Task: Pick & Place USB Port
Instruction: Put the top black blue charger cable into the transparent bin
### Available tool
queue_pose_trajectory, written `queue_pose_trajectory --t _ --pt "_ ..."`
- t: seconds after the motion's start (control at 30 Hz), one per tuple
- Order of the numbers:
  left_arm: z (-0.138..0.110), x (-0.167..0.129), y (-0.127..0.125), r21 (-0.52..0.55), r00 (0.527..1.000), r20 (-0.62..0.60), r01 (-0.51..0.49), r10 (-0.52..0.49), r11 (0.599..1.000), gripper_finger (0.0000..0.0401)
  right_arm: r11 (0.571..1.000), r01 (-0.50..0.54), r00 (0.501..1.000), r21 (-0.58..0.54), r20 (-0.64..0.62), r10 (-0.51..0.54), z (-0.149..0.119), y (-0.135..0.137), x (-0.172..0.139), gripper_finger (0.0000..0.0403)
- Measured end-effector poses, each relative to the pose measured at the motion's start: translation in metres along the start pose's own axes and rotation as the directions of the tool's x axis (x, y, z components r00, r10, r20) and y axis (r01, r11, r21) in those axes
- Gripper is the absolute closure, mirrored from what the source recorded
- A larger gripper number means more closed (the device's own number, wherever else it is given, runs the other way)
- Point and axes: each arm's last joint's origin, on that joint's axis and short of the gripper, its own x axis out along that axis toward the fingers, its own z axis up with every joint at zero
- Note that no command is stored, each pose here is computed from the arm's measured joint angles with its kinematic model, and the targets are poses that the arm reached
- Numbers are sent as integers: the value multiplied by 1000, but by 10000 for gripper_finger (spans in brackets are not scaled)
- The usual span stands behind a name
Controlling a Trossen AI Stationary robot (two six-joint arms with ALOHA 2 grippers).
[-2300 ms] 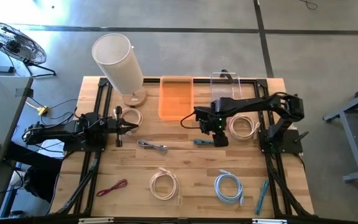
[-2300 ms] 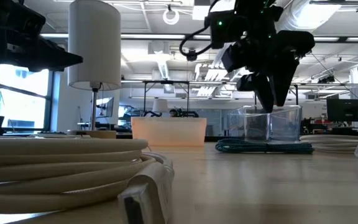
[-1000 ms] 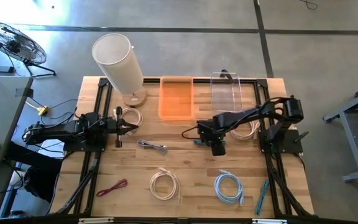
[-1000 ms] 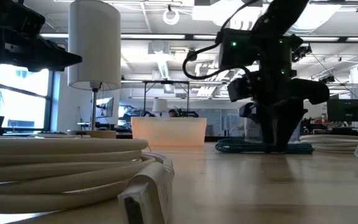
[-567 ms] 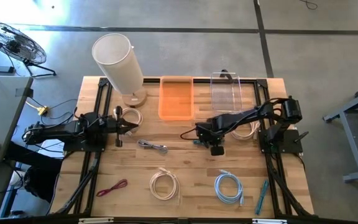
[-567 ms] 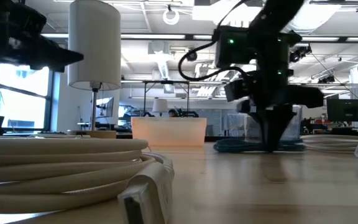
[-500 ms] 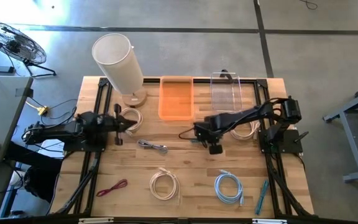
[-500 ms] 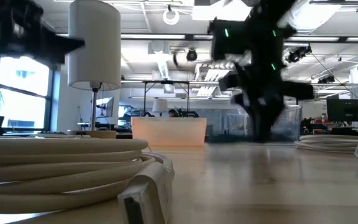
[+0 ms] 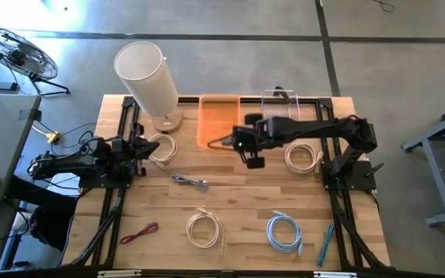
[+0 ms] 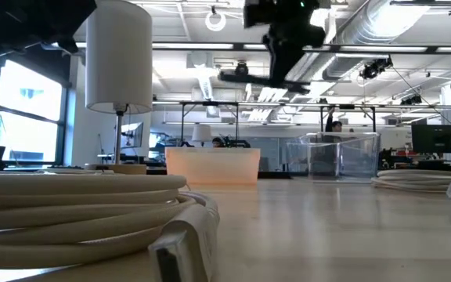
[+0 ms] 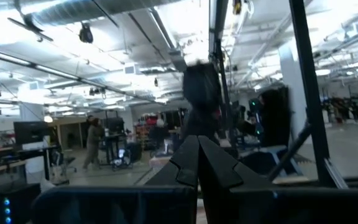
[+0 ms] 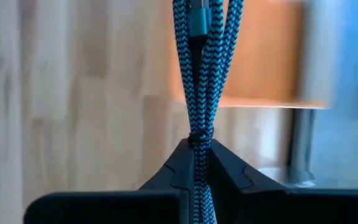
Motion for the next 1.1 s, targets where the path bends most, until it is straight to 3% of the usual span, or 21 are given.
queue_pose_trajectory --t 0.1,0.27,0.53,0.7,0.83,0.97,1.1 --pt "-2 0 0 1 1000 -25 3 -3 1000 401 997 56 998 45 -20 -55 0 -15 -16 385" --pt "-4 0 -1 -1 999 -44 27 -27 1000 401 960 157 985 231 -103 -137 -10 -55 -38 385" --pt "-6 0 -3 -5 995 -57 83 -83 997 401 800 225 971 556 -195 -138 -45 -125 -56 385" --pt "-9 0 -4 -8 991 -95 97 -98 995 401 653 131 984 746 -176 3 -72 -156 -48 385" --pt "-14 -1 -5 -13 983 -144 109 -110 994 401 518 3 969 855 -130 209 -91 -166 -26 385" --pt "-18 -2 -6 -20 974 -185 130 -131 991 401 459 -33 936 888 -134 326 -107 -166 5 378" --pt "-22 -3 -7 -31 962 -219 160 -163 987 401 443 4 903 897 -193 384 -124 -159 33 386"
